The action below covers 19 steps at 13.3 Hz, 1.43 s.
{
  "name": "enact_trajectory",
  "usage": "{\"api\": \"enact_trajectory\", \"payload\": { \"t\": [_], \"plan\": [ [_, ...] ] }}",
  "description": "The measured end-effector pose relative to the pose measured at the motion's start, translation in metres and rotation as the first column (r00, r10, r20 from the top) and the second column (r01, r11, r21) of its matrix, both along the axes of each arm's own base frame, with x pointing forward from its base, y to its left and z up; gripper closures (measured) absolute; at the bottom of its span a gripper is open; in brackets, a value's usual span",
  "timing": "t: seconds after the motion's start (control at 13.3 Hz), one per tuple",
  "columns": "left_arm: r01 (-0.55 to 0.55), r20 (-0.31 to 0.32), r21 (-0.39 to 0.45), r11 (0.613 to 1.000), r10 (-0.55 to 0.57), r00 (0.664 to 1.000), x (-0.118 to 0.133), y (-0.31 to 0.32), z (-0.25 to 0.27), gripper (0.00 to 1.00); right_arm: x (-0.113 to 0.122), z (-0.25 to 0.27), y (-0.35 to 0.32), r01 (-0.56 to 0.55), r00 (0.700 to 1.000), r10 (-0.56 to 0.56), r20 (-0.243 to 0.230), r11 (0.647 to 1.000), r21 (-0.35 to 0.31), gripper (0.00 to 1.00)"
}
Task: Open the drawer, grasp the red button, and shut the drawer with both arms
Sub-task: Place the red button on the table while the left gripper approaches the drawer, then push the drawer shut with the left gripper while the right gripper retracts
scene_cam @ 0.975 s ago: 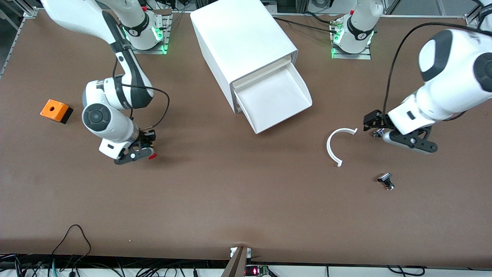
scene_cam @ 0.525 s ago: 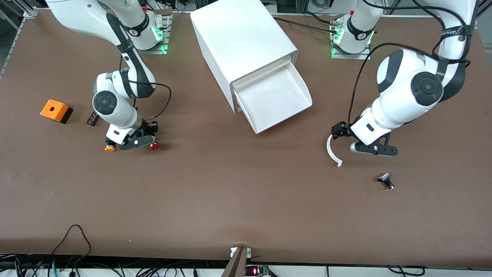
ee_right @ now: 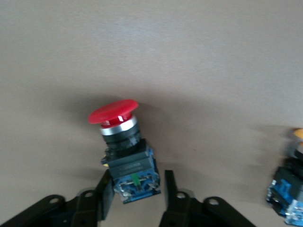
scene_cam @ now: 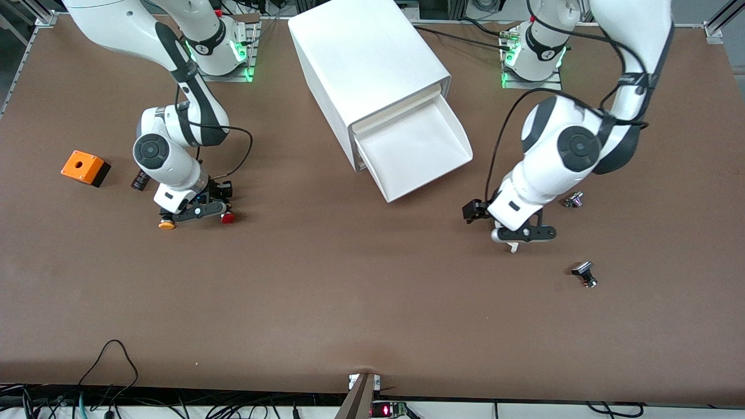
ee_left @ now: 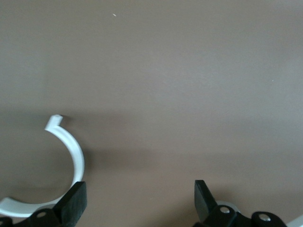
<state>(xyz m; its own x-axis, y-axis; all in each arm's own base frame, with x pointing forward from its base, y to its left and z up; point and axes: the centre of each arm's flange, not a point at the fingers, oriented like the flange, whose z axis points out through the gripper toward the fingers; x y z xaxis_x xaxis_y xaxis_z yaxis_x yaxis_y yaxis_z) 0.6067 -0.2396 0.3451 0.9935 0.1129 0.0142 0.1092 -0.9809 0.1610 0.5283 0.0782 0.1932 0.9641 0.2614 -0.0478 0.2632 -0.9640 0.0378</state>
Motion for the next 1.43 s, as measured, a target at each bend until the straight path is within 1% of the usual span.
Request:
{"api": "enact_trajectory", "payload": {
  "t": [0.15, 0.22, 0.3, 0.38, 0.6, 0.75, 0.97, 1.12, 1.27, 1.43],
  "plan": [
    [-0.047, 0.000, -0.014, 0.999, 0.047, 0.999, -0.005, -0.024, -0.018, 0.00, 0.008, 0.015, -0.003, 0.008, 1.000, -0.008, 0.010, 1.000, 0.001, 0.27],
    [-0.067, -0.002, -0.019, 0.998, 0.067, 0.998, -0.007, -0.034, -0.025, 0.00, 0.017, 0.032, -0.001, 0.009, 1.000, -0.009, 0.002, 1.000, -0.001, 0.18],
    [-0.085, -0.009, -0.021, 0.996, 0.085, 0.996, -0.010, -0.041, -0.030, 0.00, 0.028, 0.053, 0.000, 0.012, 1.000, -0.012, -0.010, 1.000, -0.005, 0.07],
    [-0.097, -0.015, -0.022, 0.995, 0.097, 0.995, -0.012, -0.047, -0.035, 0.00, 0.042, 0.078, 0.002, 0.015, 1.000, -0.015, -0.024, 1.000, -0.009, 0.00],
    [-0.097, -0.043, -0.009, 0.995, 0.096, 0.994, -0.023, -0.056, -0.051, 0.00, 0.070, 0.145, 0.006, 0.023, 0.998, -0.024, -0.065, 0.999, -0.022, 0.00],
    [-0.110, -0.071, 0.007, 0.994, 0.110, 0.991, -0.033, -0.056, -0.063, 0.00, 0.082, 0.182, 0.007, 0.028, 0.996, -0.030, -0.086, 0.999, -0.029, 0.00],
    [-0.127, -0.115, 0.028, 0.992, 0.129, 0.985, -0.056, -0.066, -0.068, 0.00, 0.090, 0.224, 0.007, 0.036, 0.992, -0.040, -0.115, 0.999, -0.037, 0.00],
    [-0.140, -0.163, 0.043, 0.989, 0.146, 0.976, -0.080, -0.090, -0.063, 0.00, 0.093, 0.251, -0.002, 0.054, 0.989, -0.060, -0.136, 0.998, -0.043, 0.00],
    [-0.162, -0.192, 0.057, 0.985, 0.170, 0.966, -0.103, -0.111, -0.058, 0.00, 0.096, 0.281, -0.022, 0.089, 0.986, -0.094, -0.136, 0.995, -0.045, 0.00],
    [-0.171, -0.220, 0.072, 0.983, 0.183, 0.958, -0.122, -0.117, -0.063, 0.00, 0.096, 0.309, -0.047, 0.132, 0.981, -0.137, -0.135, 0.990, -0.045, 0.00]
  ]
}}
